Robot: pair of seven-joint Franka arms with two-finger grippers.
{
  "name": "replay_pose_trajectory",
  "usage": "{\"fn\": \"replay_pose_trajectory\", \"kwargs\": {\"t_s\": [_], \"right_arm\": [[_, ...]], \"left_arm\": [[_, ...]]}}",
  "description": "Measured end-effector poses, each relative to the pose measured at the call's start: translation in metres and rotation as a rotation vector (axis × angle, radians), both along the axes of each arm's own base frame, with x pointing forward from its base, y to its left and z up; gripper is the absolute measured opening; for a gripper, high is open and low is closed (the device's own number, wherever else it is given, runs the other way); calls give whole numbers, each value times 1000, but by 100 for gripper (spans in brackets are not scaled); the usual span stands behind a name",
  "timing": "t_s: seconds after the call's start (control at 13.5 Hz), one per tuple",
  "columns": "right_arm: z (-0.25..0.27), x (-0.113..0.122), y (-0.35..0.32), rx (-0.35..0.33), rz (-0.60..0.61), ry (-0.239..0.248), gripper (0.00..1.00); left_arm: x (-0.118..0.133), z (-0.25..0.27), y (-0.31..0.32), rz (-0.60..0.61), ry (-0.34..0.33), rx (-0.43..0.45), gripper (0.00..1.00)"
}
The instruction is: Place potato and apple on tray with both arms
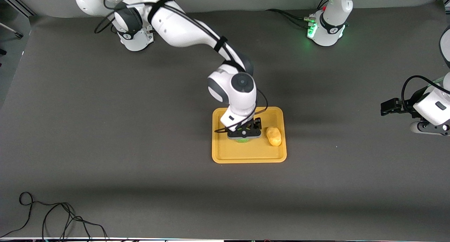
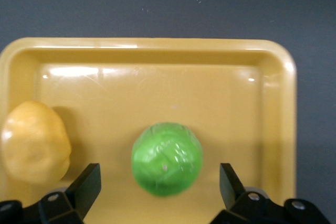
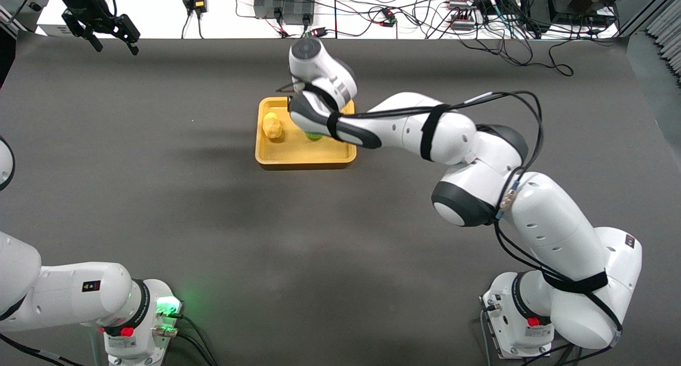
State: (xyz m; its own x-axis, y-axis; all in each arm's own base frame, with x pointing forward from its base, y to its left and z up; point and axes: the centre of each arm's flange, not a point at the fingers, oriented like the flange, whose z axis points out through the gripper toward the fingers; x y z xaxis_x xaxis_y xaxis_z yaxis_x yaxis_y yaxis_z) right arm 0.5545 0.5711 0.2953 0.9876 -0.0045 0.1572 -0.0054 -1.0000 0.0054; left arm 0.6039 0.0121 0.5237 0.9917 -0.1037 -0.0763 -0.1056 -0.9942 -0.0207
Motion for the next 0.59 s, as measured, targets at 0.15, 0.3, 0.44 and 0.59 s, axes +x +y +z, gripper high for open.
{"fn": "replay_pose_trajectory", "kwargs": {"t_s": [0.15,0.3,0.44,0.59], "right_arm": [[83,-4,-15,-8,-25,24,100],[163,-1,-53,-13,-69,45,100],[220,8,-109,-36,-63,82,100],[253,19,-172,-54,-67,118,100]], "left_arm": [[0,0,0,0,0,0,100],[0,0,0,0,-1,0,100],[0,0,0,0,-1,0,100],[0,1,0,-1,-2,0,100]]}}
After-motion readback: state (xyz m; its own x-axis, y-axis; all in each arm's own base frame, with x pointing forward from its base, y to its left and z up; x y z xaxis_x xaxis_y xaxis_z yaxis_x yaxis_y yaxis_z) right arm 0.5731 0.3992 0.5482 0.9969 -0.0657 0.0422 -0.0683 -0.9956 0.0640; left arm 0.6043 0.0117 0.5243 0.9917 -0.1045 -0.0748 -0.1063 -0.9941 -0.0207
